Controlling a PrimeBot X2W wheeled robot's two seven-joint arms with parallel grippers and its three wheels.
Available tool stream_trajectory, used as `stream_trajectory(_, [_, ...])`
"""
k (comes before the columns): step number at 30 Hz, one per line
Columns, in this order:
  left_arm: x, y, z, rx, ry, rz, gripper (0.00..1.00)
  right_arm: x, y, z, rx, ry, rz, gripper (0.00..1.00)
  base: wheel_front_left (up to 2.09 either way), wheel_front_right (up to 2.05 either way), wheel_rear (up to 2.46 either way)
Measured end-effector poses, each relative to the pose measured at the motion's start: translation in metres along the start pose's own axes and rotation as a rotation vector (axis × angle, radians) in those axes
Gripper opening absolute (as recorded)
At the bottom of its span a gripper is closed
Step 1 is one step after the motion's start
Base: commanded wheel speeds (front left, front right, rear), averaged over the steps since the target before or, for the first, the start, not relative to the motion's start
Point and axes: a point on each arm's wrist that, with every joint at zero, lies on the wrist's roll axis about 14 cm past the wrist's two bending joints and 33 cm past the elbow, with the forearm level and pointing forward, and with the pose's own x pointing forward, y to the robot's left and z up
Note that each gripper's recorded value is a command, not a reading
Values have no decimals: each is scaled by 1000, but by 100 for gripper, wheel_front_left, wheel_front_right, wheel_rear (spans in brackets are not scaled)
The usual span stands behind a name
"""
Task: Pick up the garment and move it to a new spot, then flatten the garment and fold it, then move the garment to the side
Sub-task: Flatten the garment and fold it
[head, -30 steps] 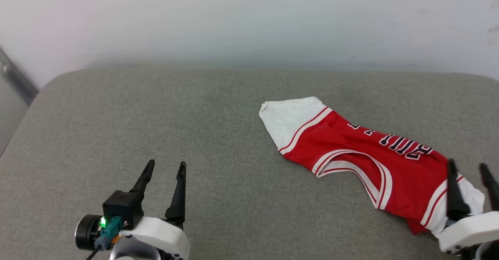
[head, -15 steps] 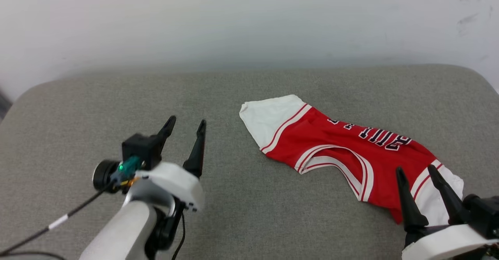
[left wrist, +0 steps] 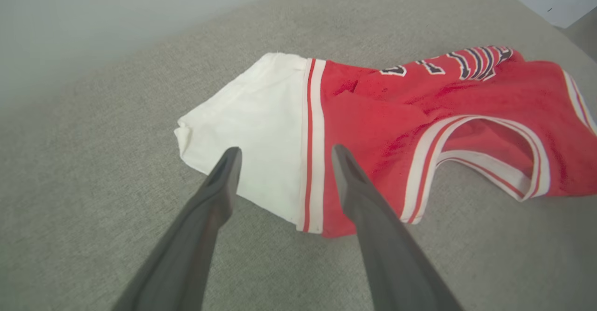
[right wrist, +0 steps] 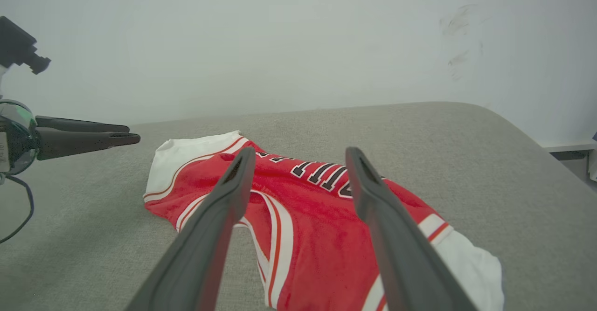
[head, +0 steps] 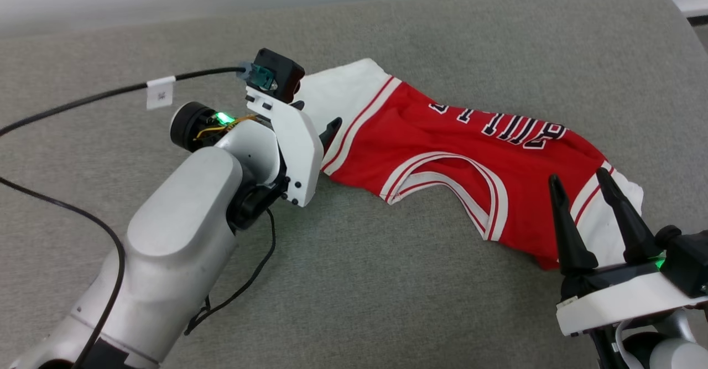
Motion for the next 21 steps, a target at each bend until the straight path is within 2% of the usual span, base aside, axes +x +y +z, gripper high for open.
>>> stream_trajectory(2, [14, 2, -21, 1, 110, -22, 100, 2, -4, -8, 5, 17, -12, 100, 0, 0, 0])
stream_trajectory(5, [36, 0, -84, 31, 418, -71, 100, 2, -16, -25, 24, 53, -51, 100, 0, 0, 0])
stream_trajectory(9, [40, -1, -95, 51, 529, -89, 98, 0, -23, -31, 37, 61, -75, 100, 0, 0, 0])
stream_trajectory(10, [40, -2, -97, 51, 553, -95, 49, 0, -24, -31, 41, 63, -78, 100, 0, 0, 0])
stream_trajectory(11, [40, -2, -99, 48, 572, -99, 19, -1, -24, -32, 44, 61, -80, 100, 0, 0, 0])
stream_trajectory(12, [40, -2, -100, 50, 586, -100, 0, -1, -25, -32, 43, 62, -82, 100, 0, 0, 0])
stream_trajectory(16, [40, -5, -101, 72, 575, -109, 0, -1, -25, -32, 51, 57, -84, 100, 0, 0, 0])
stream_trajectory(21, [34, 1, -85, 100, 404, -78, 0, 2, -22, -28, 47, 46, -69, 100, 0, 0, 0])
